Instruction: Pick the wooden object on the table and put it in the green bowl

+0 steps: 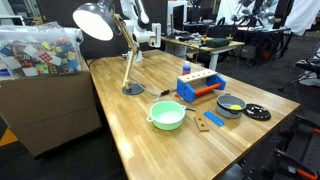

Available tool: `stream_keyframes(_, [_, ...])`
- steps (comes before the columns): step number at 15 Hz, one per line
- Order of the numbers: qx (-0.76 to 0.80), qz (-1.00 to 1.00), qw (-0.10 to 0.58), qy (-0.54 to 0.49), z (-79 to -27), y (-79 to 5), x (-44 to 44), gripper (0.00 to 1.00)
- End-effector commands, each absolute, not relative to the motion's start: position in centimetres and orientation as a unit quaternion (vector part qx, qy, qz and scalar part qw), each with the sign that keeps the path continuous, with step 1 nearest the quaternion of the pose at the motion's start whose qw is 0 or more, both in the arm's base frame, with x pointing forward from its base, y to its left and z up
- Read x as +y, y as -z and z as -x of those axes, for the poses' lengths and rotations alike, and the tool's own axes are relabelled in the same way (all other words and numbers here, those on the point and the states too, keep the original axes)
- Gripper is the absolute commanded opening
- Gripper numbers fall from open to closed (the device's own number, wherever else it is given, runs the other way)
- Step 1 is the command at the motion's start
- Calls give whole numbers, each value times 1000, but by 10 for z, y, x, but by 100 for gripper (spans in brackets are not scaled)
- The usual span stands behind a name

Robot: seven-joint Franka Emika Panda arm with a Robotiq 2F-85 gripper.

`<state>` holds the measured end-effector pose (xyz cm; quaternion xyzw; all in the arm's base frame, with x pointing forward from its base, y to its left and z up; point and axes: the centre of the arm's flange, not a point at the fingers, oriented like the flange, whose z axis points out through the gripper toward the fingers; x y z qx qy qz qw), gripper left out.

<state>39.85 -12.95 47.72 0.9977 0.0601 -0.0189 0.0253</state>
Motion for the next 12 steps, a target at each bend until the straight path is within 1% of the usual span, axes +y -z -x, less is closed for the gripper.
stream_keyframes(1, [60, -998, 25, 19, -398, -477, -129, 100])
stream_keyframes(7, [56, -998, 31, 7, -405, -476, -123, 100])
stream_keyframes(12, [70, -997, 30, -15, -434, -483, -68, 100])
